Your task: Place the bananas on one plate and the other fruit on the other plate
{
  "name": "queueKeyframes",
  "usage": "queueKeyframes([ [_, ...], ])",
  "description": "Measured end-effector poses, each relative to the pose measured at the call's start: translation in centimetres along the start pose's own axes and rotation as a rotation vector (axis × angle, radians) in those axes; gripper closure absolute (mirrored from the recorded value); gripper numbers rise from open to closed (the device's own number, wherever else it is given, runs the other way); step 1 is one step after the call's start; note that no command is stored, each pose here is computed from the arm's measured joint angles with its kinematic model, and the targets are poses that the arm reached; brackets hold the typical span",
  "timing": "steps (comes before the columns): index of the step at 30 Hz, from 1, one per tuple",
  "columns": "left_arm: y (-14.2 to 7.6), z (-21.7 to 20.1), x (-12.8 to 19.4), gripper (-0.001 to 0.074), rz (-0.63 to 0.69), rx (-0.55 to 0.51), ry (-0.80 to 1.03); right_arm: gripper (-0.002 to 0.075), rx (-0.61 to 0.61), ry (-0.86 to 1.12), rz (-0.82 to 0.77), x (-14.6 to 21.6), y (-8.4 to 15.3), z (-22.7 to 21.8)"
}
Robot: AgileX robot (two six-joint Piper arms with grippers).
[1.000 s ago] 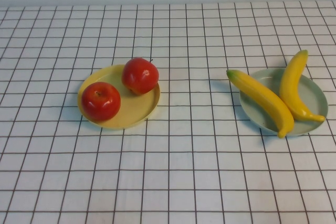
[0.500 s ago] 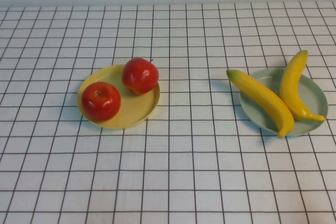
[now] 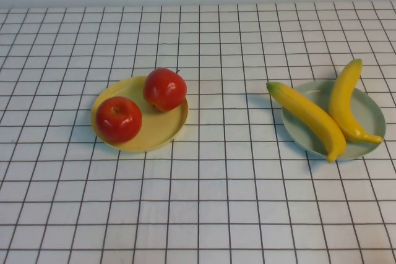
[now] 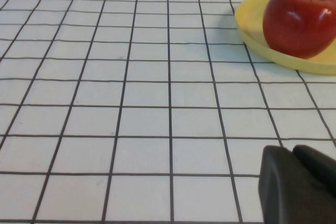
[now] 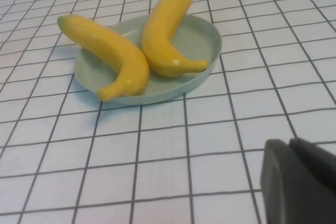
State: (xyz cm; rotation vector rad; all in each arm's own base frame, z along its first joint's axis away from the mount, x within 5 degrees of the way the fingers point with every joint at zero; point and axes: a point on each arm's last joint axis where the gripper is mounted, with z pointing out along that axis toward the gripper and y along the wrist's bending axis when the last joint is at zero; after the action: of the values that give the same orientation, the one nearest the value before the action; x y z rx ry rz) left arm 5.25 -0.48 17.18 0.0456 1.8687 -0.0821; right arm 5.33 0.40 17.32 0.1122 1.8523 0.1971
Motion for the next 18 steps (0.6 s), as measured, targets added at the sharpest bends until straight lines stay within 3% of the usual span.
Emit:
queueKeyframes([
  [18,0.0,0.0,0.0,0.0737,0.0,0.0,0.0,0.0741,0.076,-0.009,0.021,-0.01,-0.43,-0.03],
])
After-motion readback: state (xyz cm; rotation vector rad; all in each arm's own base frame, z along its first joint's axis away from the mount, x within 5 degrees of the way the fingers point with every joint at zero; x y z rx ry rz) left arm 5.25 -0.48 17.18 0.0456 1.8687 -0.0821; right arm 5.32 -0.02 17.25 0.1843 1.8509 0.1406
